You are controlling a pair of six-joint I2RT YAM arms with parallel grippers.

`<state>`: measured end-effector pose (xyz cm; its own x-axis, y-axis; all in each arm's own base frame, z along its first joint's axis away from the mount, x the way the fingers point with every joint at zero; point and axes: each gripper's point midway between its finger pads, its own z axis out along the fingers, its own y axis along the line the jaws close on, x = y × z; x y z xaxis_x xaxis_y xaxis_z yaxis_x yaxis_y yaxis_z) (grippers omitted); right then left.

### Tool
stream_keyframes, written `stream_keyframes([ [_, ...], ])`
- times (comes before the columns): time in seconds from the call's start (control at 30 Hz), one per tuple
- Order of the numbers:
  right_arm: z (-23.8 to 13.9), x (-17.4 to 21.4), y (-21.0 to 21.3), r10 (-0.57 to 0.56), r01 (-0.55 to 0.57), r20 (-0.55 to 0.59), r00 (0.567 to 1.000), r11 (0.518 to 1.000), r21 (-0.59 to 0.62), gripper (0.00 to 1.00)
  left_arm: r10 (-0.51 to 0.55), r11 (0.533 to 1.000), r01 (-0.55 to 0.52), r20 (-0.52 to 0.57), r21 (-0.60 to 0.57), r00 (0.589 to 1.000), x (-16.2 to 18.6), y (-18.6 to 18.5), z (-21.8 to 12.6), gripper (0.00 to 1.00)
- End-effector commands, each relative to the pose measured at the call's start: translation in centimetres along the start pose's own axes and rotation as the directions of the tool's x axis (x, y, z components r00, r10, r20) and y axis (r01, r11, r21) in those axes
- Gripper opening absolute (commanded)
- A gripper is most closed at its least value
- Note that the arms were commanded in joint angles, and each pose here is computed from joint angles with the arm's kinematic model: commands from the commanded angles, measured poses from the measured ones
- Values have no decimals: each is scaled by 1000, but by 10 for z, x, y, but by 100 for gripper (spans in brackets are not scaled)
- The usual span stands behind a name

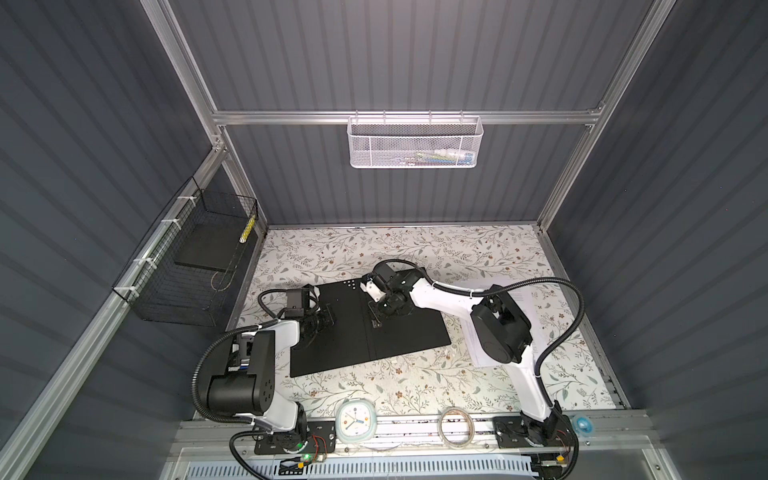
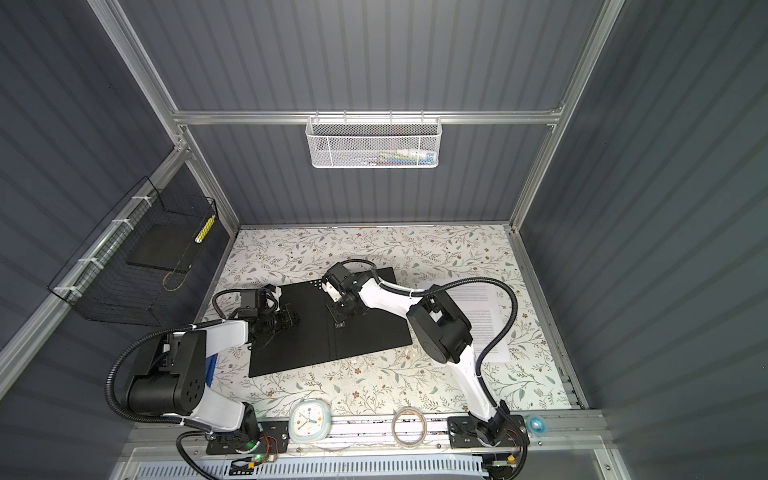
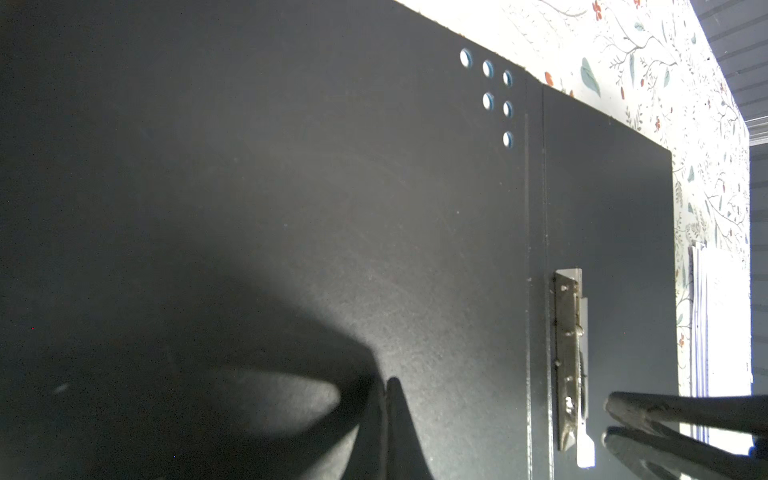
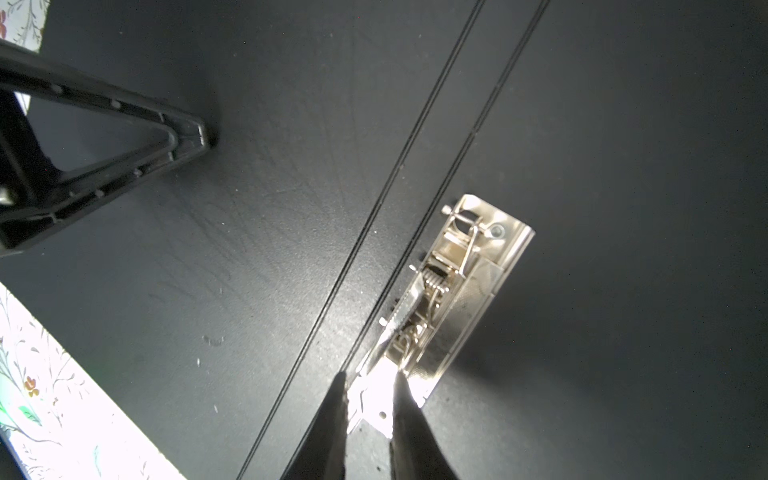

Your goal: Put the files into the folder

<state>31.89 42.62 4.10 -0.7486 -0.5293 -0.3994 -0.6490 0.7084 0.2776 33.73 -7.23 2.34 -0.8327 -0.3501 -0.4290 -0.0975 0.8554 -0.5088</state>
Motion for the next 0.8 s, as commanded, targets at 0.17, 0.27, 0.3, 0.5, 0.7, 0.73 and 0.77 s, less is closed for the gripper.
stream_keyframes([
  [0.17, 11, 15, -8, 19, -19, -46, 999, 1000, 17, 20, -53, 995, 42, -112, -96, 992, 33, 24, 7, 0],
  [0.27, 12, 17, -10, 23, -22, -51, 998, 1000, 21, 20, -53, 994, 43, -113, -97, 992, 32, 24, 7, 0],
  [0.3, 13, 18, -10, 24, -23, -51, 998, 999, 22, 19, -52, 995, 41, -114, -95, 992, 33, 23, 7, 0],
  [0.5, 16, 22, -13, 29, -27, -64, 998, 999, 27, 17, -52, 995, 41, -114, -95, 992, 33, 23, 7, 0],
  [0.7, 16, 24, -13, 29, -27, -68, 997, 999, 25, 16, -55, 995, 44, -116, -94, 992, 33, 23, 7, 0],
  [0.73, 16, 24, -12, 30, -28, -70, 997, 999, 24, 16, -54, 995, 43, -116, -95, 992, 33, 24, 7, 0],
  [0.77, 17, 24, -12, 29, -27, -70, 997, 999, 19, 16, -55, 994, 44, -118, -95, 992, 33, 24, 7, 0],
])
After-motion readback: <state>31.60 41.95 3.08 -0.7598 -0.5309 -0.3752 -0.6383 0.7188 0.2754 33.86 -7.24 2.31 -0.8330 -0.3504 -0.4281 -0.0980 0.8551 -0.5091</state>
